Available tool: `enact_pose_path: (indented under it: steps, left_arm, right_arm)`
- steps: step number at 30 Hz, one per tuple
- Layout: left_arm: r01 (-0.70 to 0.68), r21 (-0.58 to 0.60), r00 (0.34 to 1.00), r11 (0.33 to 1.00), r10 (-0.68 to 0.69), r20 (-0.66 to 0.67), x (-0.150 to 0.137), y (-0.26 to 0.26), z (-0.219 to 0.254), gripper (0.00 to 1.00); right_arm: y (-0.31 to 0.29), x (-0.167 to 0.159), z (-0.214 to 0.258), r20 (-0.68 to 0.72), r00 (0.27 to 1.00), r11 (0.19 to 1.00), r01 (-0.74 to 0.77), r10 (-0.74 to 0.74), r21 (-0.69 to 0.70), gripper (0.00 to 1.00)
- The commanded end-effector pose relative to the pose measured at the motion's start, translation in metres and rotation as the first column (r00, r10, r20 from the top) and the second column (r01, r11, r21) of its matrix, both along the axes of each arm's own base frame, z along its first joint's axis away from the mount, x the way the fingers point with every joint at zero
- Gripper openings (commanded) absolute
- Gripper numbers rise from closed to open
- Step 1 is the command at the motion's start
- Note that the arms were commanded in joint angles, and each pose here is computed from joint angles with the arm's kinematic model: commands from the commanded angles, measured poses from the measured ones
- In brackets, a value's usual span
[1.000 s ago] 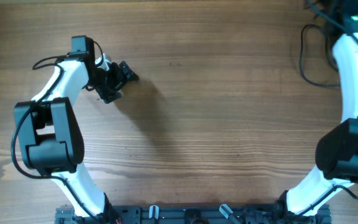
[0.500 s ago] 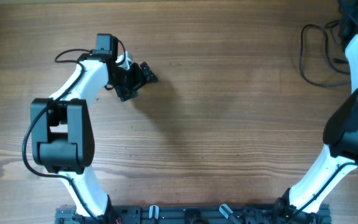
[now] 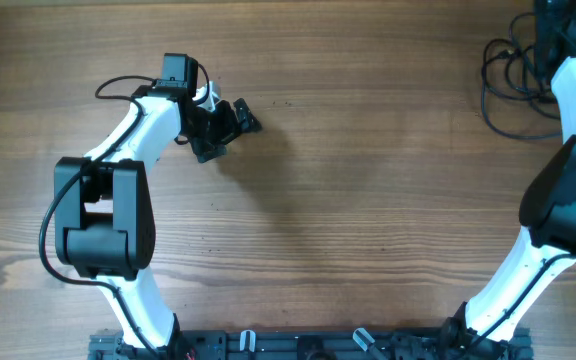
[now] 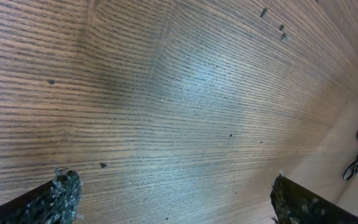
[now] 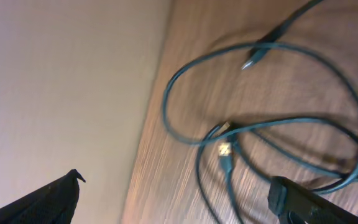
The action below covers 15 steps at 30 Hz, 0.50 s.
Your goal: Untangle cables
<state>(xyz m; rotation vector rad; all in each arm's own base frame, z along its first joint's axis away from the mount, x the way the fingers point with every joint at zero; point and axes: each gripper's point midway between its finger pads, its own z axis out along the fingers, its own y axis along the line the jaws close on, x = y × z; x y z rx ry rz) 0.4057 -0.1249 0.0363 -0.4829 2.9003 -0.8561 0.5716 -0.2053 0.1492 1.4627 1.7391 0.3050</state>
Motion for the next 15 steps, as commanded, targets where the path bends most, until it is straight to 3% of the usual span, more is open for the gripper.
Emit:
enact_pose_path:
  steps: [1,7,10,15]
  left_arm:
    - [0.038,0.008,0.985,0.999,-0.039,0.169,0.016,0.000,0.054,1.00]
    - [0.040,-0.009,0.897,0.999,-0.032,0.440,0.008,0.000,0.172,1.00]
    - [0.043,-0.014,0.829,0.999,-0.028,0.558,-0.009,0.000,0.226,1.00]
    - [0.039,-0.016,0.762,0.999,-0.019,0.647,-0.027,0.003,0.268,1.00]
  right_arm:
    - [0.033,-0.002,0.083,0.098,0.957,0.958,-0.260,0.272,-0.121,1.00]
    - [0.093,-0.047,0.181,0.120,0.806,0.796,-0.528,0.579,-0.297,1.00]
    - [0.134,-0.086,0.228,0.078,0.689,0.648,-0.628,0.720,-0.432,1.00]
    - [0.231,-0.164,0.272,-0.129,0.420,0.255,-0.738,0.898,-0.625,1.00]
